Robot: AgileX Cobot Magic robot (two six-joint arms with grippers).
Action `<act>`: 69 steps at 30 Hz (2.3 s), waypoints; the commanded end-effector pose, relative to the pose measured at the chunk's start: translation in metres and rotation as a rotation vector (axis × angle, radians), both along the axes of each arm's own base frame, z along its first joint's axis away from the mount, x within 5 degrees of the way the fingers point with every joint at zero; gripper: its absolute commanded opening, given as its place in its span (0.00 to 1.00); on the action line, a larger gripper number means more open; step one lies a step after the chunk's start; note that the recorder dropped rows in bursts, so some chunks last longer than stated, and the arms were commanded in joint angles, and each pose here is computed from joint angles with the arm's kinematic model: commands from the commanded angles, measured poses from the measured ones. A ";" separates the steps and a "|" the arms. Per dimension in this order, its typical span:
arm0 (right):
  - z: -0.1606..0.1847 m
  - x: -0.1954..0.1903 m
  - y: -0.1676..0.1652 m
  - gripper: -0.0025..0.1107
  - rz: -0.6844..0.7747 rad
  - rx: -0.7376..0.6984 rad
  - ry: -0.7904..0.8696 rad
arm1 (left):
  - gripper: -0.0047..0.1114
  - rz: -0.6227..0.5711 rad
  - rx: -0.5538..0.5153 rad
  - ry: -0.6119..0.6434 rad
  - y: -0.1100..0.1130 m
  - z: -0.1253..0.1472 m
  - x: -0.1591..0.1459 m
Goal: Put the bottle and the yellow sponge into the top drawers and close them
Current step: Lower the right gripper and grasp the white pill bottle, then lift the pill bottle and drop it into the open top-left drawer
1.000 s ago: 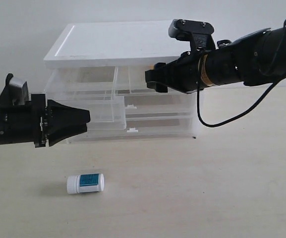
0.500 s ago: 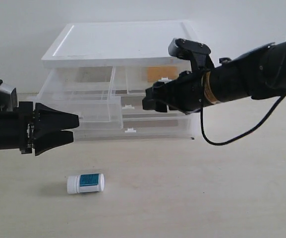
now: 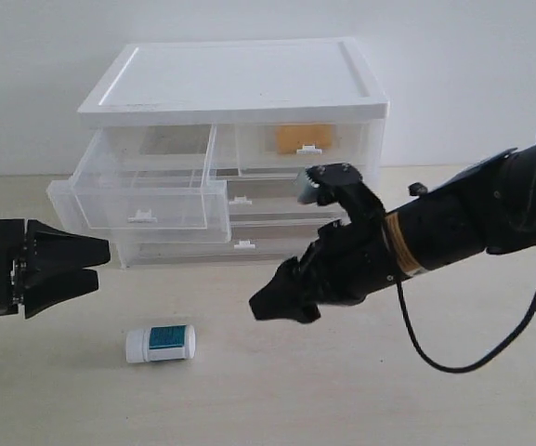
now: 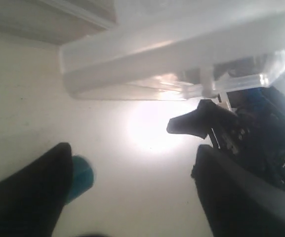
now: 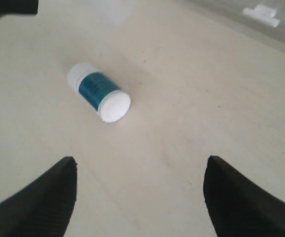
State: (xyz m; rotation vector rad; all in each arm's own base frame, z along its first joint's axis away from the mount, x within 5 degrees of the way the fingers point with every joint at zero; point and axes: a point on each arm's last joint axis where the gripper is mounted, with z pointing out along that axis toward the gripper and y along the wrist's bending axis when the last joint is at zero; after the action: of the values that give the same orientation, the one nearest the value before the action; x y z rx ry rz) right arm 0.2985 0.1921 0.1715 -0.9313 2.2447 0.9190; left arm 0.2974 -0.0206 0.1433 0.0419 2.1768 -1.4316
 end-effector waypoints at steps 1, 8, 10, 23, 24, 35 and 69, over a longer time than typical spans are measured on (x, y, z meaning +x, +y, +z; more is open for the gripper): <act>-0.012 -0.017 0.026 0.59 0.201 -0.072 -0.170 | 0.61 0.013 0.068 0.007 0.003 -0.007 -0.007; -0.031 -0.030 0.070 0.59 0.289 -0.207 -0.386 | 0.61 0.020 0.092 -0.002 0.003 -0.011 -0.010; -0.033 -0.031 0.079 0.59 0.317 -0.229 -0.424 | 0.61 0.026 0.093 -0.015 0.004 -0.011 -0.009; -0.029 -0.011 0.118 0.59 0.339 -0.132 -0.471 | 0.61 0.076 0.088 -0.026 0.006 -0.010 -0.005; -0.030 -0.009 0.120 0.59 0.342 -0.128 -0.470 | 0.61 0.079 0.093 -0.024 0.006 -0.010 -0.005; -0.060 -0.007 0.130 0.59 0.360 -0.149 -0.415 | 0.61 0.080 0.096 -0.023 0.006 -0.011 -0.005; -0.039 -0.021 0.129 0.02 0.302 -0.122 -0.231 | 0.61 0.083 0.102 -0.021 0.006 -0.011 -0.005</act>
State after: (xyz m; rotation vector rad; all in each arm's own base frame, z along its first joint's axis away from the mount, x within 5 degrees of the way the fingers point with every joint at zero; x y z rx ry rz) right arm 0.2813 0.3212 0.1096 -1.4324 2.0215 0.6983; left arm 0.2936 -0.0144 0.1299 0.0001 2.2154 -1.2762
